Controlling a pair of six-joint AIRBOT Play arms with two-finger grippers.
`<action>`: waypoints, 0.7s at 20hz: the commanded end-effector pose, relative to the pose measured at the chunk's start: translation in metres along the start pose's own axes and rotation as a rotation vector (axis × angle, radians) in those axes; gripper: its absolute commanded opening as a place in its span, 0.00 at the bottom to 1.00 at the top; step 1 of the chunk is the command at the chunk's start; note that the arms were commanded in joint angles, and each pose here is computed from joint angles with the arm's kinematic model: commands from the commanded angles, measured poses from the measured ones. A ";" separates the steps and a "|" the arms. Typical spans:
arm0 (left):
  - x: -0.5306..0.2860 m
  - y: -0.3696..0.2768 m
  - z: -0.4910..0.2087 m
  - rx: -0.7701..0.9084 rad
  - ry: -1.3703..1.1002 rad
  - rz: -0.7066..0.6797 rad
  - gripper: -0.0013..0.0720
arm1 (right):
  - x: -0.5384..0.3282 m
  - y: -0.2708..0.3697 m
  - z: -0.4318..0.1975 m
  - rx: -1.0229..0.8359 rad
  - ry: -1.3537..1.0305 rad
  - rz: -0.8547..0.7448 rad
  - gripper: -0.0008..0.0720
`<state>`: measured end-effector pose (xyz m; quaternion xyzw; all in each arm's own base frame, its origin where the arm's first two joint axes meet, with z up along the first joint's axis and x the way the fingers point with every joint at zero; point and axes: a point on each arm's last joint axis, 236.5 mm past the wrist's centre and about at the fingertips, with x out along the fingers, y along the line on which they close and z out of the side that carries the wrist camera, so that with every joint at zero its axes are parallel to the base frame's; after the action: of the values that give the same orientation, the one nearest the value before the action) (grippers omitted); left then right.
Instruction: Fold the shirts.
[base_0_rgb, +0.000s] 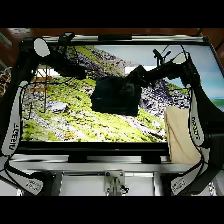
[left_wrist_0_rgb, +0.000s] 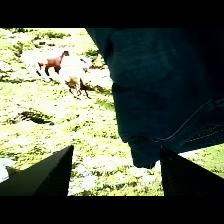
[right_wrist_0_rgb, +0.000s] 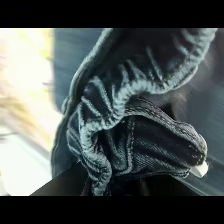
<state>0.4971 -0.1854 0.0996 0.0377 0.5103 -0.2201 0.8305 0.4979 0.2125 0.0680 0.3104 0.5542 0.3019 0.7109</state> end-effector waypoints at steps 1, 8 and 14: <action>0.003 0.019 -0.002 -0.025 0.009 0.022 0.85 | -0.021 0.101 0.042 -0.070 -0.183 0.321 0.14; 0.008 0.021 -0.004 -0.027 0.017 0.023 0.85 | -0.045 0.131 0.043 -0.187 -0.199 0.286 0.14; 0.008 0.022 -0.004 -0.025 0.018 0.030 0.85 | 0.022 -0.040 -0.027 0.066 0.071 -0.125 0.14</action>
<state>0.5049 -0.1681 0.0880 0.0350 0.5198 -0.2032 0.8290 0.5080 0.2350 0.0951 0.3241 0.5182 0.3241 0.7221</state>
